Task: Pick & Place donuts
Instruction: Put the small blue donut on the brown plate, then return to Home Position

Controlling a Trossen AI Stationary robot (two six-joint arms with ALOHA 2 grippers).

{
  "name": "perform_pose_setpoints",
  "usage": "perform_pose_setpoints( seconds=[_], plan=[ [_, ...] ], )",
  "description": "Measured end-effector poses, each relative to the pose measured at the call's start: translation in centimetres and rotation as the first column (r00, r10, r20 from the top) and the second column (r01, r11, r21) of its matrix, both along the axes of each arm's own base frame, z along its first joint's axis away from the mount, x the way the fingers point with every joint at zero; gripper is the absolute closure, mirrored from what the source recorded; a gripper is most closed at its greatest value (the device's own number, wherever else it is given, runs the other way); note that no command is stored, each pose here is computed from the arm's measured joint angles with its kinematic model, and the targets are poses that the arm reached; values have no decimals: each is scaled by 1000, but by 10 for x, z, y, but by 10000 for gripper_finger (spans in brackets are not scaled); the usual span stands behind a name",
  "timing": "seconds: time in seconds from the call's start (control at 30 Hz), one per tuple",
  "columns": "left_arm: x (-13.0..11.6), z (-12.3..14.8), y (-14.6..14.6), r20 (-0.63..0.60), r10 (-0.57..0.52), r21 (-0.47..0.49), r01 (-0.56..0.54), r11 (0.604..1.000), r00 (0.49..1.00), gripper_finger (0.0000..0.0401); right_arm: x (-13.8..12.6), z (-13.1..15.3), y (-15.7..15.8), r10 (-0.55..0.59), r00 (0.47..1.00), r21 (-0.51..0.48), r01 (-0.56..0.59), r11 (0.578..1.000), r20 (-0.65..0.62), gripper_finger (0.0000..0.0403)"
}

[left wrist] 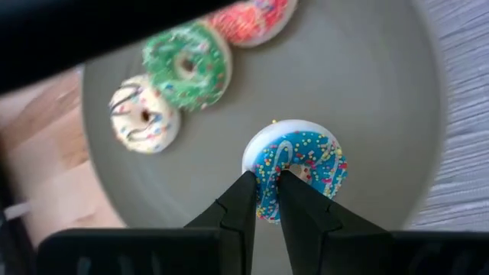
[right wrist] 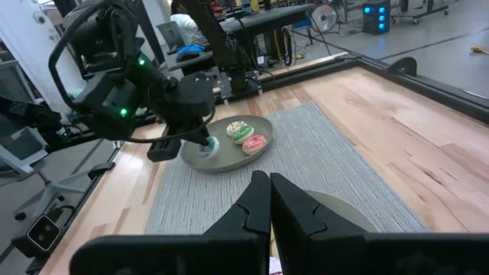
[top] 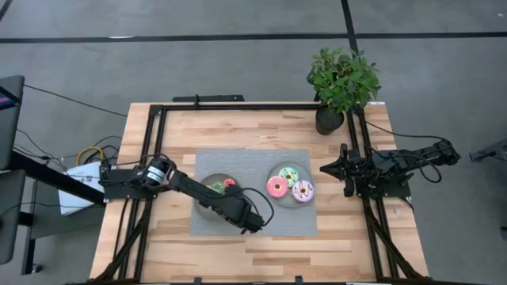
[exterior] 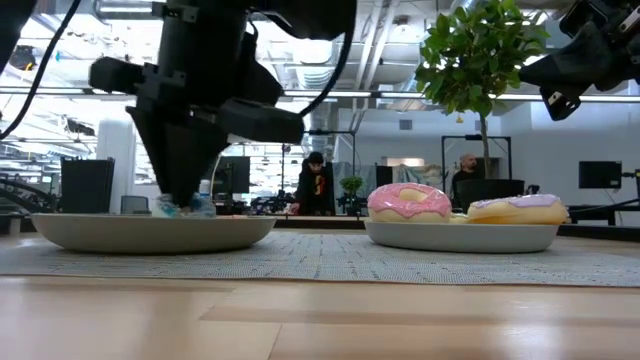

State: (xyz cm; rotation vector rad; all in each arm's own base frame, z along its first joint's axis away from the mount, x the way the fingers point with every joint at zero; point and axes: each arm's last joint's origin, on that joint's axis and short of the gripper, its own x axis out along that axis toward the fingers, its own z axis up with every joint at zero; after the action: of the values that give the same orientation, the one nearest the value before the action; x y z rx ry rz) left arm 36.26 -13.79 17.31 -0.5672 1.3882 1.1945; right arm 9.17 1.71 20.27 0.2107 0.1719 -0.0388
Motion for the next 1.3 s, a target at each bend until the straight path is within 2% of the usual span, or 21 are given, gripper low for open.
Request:
perform_pose_setpoints(
  seconds=[0.23, 0.37, 0.87, 1.03, 1.17, 1.3],
  plan=[
    [4, -4, 7, 1, -12, -6, 12, 1000, 1000, 356, 0, 0, 0, 0, 1000, 0, 0, 1000, 0, 403],
    [1, -6, 7, -37, 1, -22, -2, 1000, 999, 347, 0, 0, 0, 0, 1000, 0, 0, 1000, 0, 403],
    [0, -6, 6, -43, -2, -30, 1, 1000, 999, 261, 0, 0, 0, 0, 1000, 0, 0, 1000, 0, 403],
    [-2, 13, 7, -103, 1, -6, -1, 1000, 995, 242, 0, 0, 0, 0, 1000, 0, 0, 1000, 0, 403],
    [5, 37, 3, -21, -67, -52, 66, 996, 998, 236, 0, 0, 0, 0, 1000, 0, 0, 1000, 0, 403],
    [3, 72, 0, 141, -95, 45, 89, 995, 985, 236, 0, 0, 0, 0, 1000, 0, 0, 1000, 0, 403]
  ],
)
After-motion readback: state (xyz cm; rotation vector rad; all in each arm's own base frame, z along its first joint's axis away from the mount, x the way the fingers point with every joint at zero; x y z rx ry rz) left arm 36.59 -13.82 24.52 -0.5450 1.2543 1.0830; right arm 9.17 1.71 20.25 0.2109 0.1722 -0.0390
